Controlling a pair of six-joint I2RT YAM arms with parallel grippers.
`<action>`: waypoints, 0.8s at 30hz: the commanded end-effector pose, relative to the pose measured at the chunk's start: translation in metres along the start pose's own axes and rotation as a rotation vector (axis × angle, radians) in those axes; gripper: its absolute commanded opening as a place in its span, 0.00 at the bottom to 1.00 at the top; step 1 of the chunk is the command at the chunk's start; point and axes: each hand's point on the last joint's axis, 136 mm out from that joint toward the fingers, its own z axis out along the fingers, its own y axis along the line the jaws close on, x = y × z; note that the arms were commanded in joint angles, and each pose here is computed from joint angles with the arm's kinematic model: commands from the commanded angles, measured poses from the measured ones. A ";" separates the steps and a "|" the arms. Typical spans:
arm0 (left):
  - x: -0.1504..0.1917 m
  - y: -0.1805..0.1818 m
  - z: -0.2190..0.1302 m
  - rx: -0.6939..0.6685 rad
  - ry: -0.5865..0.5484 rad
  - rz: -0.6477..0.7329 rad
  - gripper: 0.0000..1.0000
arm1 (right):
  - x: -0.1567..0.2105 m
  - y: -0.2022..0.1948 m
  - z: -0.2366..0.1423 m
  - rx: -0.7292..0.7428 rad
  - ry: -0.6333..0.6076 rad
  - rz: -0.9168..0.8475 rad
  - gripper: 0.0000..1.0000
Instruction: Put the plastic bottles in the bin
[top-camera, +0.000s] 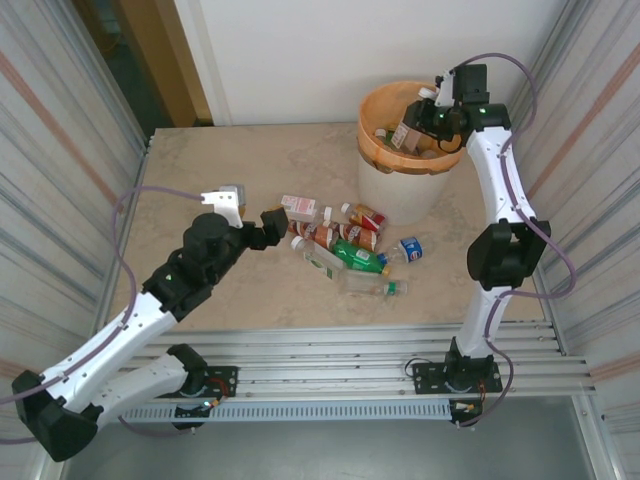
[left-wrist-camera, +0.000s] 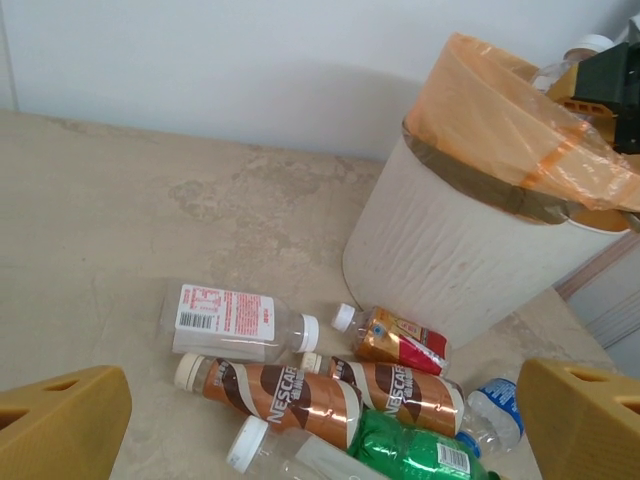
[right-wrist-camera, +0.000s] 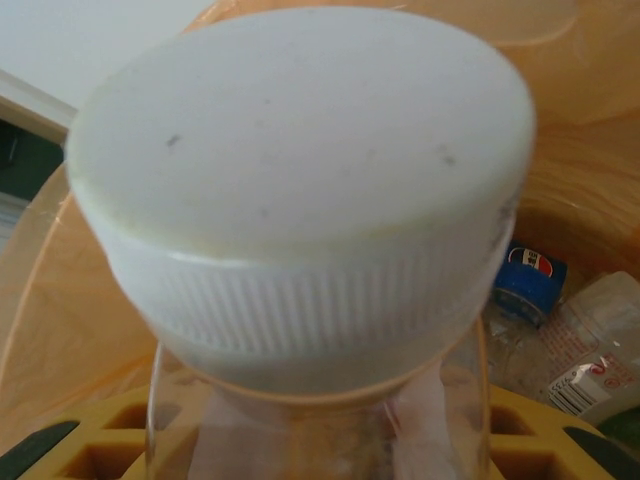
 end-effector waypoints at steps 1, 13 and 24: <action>0.005 0.011 0.003 -0.061 0.016 -0.055 0.99 | -0.007 0.007 -0.007 -0.006 -0.011 -0.054 0.50; 0.033 0.023 0.015 -0.130 0.105 -0.140 0.99 | -0.026 0.020 -0.045 0.023 -0.079 -0.107 0.66; 0.094 0.022 0.039 -0.205 0.257 -0.273 0.99 | -0.007 0.030 -0.111 0.121 -0.142 -0.180 0.87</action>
